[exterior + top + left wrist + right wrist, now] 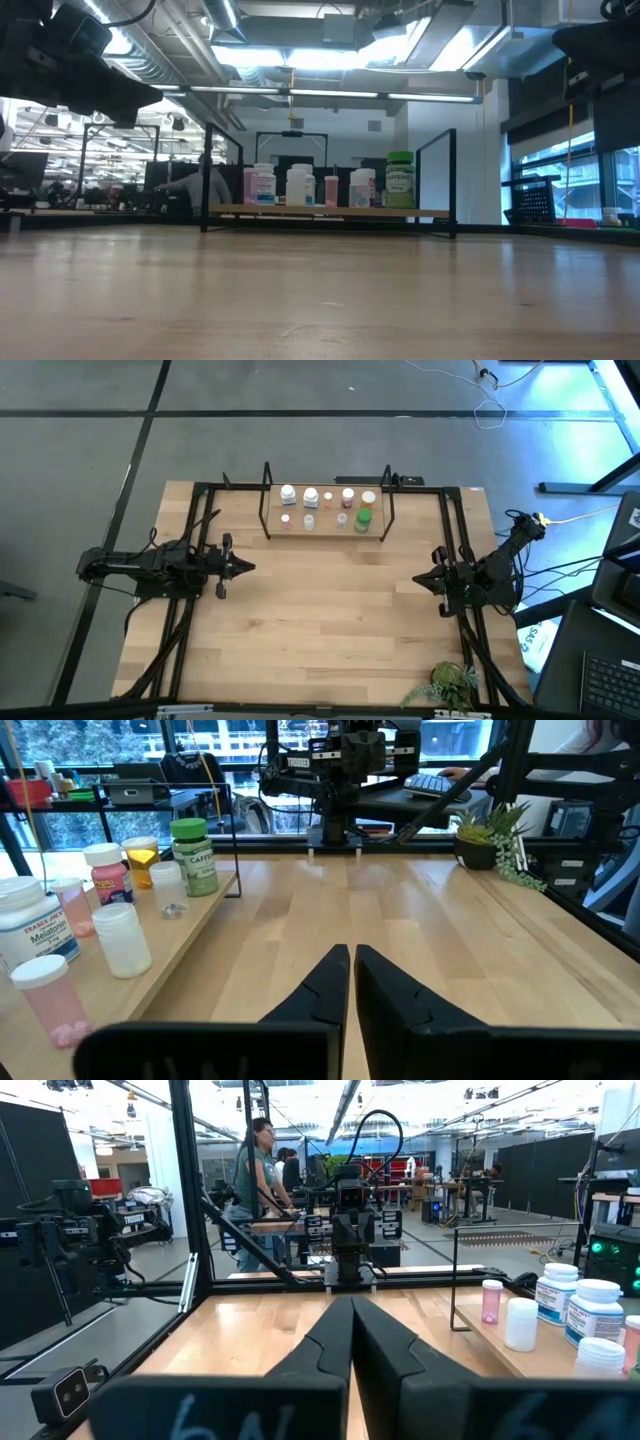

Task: Pick and place medicine bottles onto shelf by color
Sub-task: Return to Home Position

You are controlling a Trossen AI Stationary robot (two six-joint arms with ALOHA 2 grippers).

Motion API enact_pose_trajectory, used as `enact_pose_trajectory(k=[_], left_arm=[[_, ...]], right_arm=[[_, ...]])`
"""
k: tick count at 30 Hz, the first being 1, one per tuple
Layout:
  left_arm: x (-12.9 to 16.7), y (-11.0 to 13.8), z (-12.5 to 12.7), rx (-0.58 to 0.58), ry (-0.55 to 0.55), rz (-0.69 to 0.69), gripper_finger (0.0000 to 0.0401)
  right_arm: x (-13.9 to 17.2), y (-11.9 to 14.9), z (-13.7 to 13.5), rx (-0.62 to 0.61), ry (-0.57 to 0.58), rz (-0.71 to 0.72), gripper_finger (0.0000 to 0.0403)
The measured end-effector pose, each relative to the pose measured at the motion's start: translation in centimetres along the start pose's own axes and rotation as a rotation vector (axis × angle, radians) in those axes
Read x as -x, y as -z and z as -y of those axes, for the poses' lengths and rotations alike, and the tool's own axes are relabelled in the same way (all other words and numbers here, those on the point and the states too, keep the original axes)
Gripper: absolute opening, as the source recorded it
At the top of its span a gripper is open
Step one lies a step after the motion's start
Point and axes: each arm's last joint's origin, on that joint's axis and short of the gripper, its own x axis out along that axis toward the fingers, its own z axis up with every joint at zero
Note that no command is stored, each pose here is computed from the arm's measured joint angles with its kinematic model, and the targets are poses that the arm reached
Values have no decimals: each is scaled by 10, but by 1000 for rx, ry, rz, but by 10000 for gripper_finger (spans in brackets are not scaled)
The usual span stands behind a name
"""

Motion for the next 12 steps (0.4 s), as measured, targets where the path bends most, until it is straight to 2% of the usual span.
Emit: enact_pose_trajectory(k=[12], left_arm=[[0,0,0,0,0,0,1]], right_arm=[[0,0,0,1,0,0,12]])
